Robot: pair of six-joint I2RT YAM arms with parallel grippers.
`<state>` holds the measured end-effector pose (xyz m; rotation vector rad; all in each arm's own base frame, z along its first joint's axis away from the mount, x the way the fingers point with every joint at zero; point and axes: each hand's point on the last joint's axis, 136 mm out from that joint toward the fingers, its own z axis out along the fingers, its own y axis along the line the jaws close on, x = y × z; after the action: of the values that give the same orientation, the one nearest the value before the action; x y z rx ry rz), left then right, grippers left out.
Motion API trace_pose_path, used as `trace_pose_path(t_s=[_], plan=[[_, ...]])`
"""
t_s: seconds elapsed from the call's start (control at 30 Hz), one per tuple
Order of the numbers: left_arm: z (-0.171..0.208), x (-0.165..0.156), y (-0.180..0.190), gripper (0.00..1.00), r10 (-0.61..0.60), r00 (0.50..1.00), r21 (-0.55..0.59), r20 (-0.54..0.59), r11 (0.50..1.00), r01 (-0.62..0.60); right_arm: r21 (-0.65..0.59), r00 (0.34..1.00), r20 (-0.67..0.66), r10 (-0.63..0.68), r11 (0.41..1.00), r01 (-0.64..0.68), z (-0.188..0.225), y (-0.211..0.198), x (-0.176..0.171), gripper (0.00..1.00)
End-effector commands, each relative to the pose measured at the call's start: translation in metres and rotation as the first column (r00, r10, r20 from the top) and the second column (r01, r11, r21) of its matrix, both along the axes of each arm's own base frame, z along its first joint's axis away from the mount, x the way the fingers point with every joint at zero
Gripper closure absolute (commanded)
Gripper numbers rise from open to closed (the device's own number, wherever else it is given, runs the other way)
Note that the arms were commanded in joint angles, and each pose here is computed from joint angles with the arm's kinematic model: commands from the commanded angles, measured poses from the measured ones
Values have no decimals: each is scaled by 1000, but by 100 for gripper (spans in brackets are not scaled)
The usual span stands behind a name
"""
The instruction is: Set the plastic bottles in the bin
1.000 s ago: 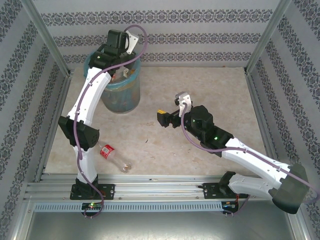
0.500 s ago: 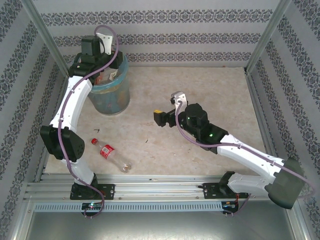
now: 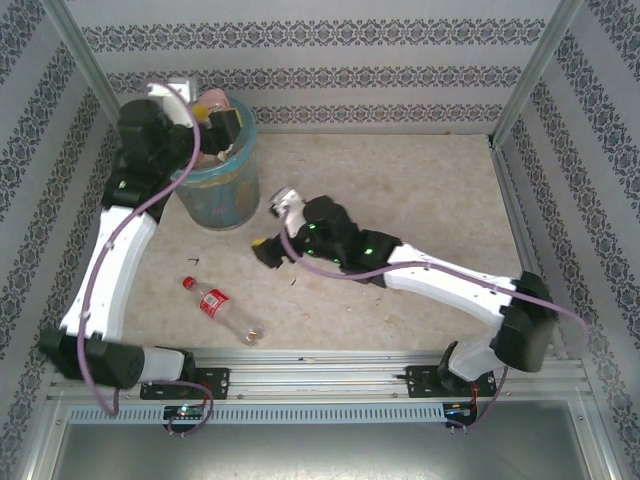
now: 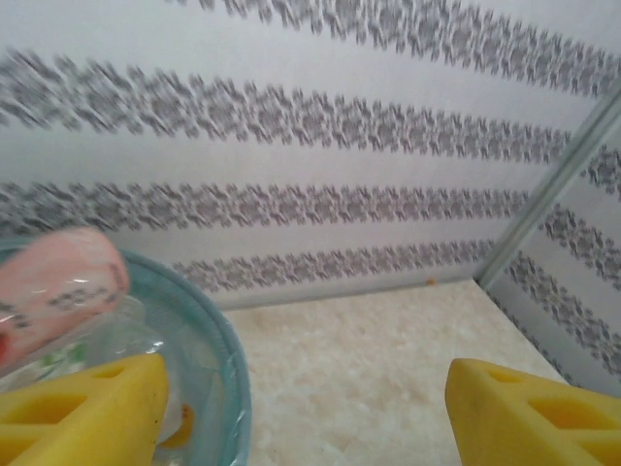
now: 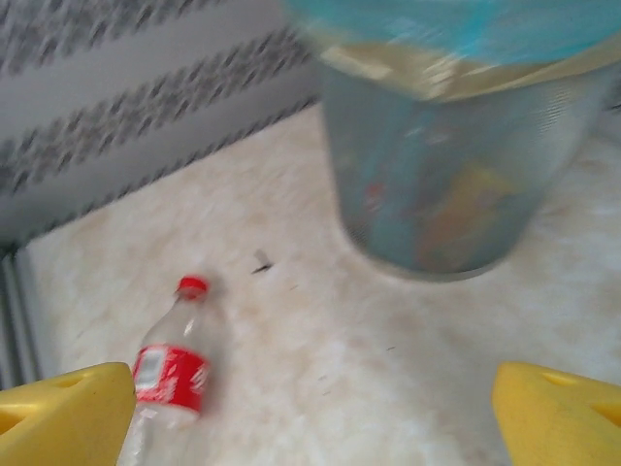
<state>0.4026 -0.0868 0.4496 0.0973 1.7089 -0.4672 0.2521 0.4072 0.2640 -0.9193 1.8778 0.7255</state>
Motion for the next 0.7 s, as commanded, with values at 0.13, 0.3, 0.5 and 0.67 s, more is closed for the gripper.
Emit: trace_pose_path(t_s=[0.13,0.3,0.5,0.67], plan=[[-29,-54,63,24,314,948,77,51,945,-317,-257,969,-155,194,939,-229,-85,54,-56,5],[-61,-85,101,19,486,869,156,93,855,-495,-352,950,-230,212,891,-285,-126,78,-75,6],[-76,-105,125,17,589,793,172,153,775,-608,-427,926,-305,224,836,-343,-166,92,-93,10],[-67,-124,143,16,667,710,130,225,702,-701,-468,915,-340,216,805,-364,-190,101,-101,10]])
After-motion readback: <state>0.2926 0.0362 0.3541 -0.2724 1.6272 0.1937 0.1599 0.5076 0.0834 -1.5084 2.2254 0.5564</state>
